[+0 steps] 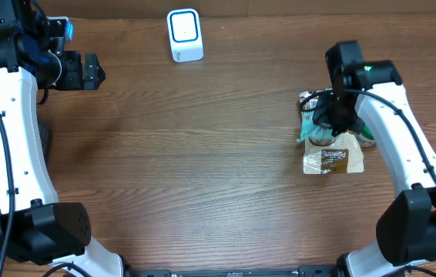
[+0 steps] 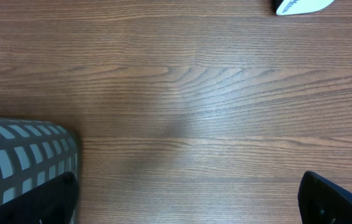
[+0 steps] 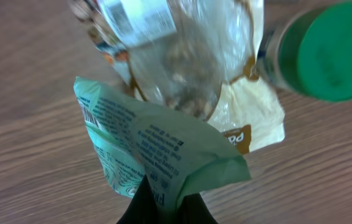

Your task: Scan the item barcode

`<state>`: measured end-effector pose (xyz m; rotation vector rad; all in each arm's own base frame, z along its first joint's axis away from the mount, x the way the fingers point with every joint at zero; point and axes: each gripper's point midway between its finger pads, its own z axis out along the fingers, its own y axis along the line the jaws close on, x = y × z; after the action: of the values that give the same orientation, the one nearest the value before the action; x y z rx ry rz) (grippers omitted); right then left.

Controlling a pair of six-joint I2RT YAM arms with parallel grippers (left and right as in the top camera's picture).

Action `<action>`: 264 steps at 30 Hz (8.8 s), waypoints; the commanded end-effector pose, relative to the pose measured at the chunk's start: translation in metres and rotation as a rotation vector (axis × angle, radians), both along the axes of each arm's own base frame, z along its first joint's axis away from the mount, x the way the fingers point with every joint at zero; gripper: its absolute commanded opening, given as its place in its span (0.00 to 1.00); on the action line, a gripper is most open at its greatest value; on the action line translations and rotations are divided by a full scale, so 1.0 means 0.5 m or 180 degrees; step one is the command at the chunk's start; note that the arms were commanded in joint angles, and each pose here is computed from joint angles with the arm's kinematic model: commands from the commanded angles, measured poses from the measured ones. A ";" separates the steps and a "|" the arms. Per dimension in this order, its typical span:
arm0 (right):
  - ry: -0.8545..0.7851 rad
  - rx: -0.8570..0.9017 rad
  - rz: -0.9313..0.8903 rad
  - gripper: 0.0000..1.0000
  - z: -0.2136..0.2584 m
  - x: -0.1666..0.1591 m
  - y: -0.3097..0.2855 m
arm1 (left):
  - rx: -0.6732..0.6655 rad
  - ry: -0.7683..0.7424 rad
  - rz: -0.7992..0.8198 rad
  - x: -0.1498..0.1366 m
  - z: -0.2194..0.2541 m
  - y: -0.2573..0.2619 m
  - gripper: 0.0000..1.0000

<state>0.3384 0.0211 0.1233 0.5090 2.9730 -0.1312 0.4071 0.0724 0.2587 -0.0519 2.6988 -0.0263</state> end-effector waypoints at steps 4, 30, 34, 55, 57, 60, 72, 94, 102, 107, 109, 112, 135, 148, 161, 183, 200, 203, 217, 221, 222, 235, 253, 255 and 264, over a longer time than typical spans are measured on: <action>0.0044 -0.0062 -0.0040 0.15 -0.031 -0.014 -0.008 | 0.0012 -0.0001 0.0000 0.000 -0.001 0.008 1.00; -0.1396 0.1092 0.0991 1.00 0.423 -0.204 0.139 | 0.0012 -0.0001 0.0000 0.000 -0.001 0.008 1.00; -0.1597 0.1162 0.1032 1.00 0.456 -0.252 0.133 | 0.0012 -0.0001 0.0000 0.000 -0.001 0.008 1.00; -0.2430 0.0865 0.1433 1.00 0.476 -0.204 0.133 | 0.0012 -0.0001 0.0000 0.000 -0.001 0.008 1.00; -0.2617 0.0839 0.1591 1.00 0.475 -0.199 0.139 | 0.0012 -0.0001 0.0000 0.000 -0.001 0.008 1.00; -0.2916 0.0727 0.1870 1.00 0.457 -0.200 0.144 | 0.0012 -0.0001 0.0000 0.000 -0.001 0.008 1.00; -0.4278 0.0595 0.1890 1.00 0.342 -0.218 0.130 | 0.0012 -0.0001 0.0000 0.000 -0.001 0.008 1.00; -0.4773 0.0615 0.1943 1.00 0.143 -0.225 0.137 | 0.0013 -0.0001 -0.0019 0.001 -0.001 0.003 1.00; -0.4611 0.0648 0.1933 1.00 0.100 -0.220 0.139 | 0.0012 -0.0001 -0.0020 0.001 -0.001 0.003 1.00; -0.4605 0.0698 0.1882 1.00 0.100 -0.220 0.138 | 0.0012 -0.0001 -0.0022 0.001 -0.001 0.003 1.00; -0.4605 0.0698 0.1882 1.00 0.100 -0.220 0.138 | 0.0012 -0.0001 -0.0021 0.001 -0.001 0.003 0.99; -0.4605 0.0698 0.1882 1.00 0.100 -0.220 0.138 | 0.0013 -0.0001 -0.0022 0.001 -0.001 0.003 0.99; -0.4605 0.0698 0.1882 1.00 0.100 -0.220 0.138 | 0.0010 0.0010 -0.0022 0.002 -0.004 0.003 1.00; -0.4605 0.0698 0.1882 1.00 0.100 -0.220 0.138 | 0.0041 -0.0158 -0.0355 -0.103 0.044 -0.097 0.99; -0.4605 0.0699 0.1881 1.00 0.100 -0.220 0.138 | 0.0263 -0.0669 -0.0729 -0.329 0.050 -0.163 0.99; -0.4605 0.0698 0.1882 1.00 0.100 -0.220 0.138 | 0.0986 -0.3767 -0.0847 -0.322 -0.069 -0.166 1.00; -0.4605 0.0698 0.1882 1.00 0.100 -0.220 0.138 | 0.1051 -0.3394 -0.0996 -0.323 -0.200 -0.167 1.00; -0.4605 0.0698 0.1882 1.00 0.100 -0.220 0.138 | 0.1048 -0.3394 -0.0995 -0.323 -0.200 -0.168 1.00; -0.4605 0.0698 0.1882 1.00 0.100 -0.220 0.138 | 0.1049 -0.3390 -0.0995 -0.323 -0.200 -0.167 1.00; -0.4605 0.0698 0.1882 1.00 0.100 -0.220 0.138 | 0.1049 -0.3391 -0.0995 -0.323 -0.200 -0.167 1.00; -0.4605 0.0698 0.1882 1.00 0.100 -0.220 0.138 | 0.1049 -0.3390 -0.0995 -0.323 -0.200 -0.167 1.00; -0.4605 0.0698 0.1882 1.00 0.100 -0.220 0.138 | 0.1049 -0.3391 -0.0995 -0.323 -0.200 -0.167 1.00; -0.4605 0.0698 0.1882 1.00 0.100 -0.220 0.138 | 0.1048 -0.3388 -0.0996 -0.323 -0.201 -0.167 1.00; -0.4605 0.0698 0.1882 1.00 0.100 -0.220 0.138 | 0.1049 -0.3389 -0.0996 -0.323 -0.200 -0.167 1.00; -0.4605 0.0698 0.1882 1.00 0.100 -0.220 0.138 | 0.1049 -0.3389 -0.0996 -0.323 -0.200 -0.167 1.00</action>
<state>0.2285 0.0904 0.1755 -0.2458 1.5795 0.4286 0.2461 -0.0110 0.1586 0.3621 1.6078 0.2213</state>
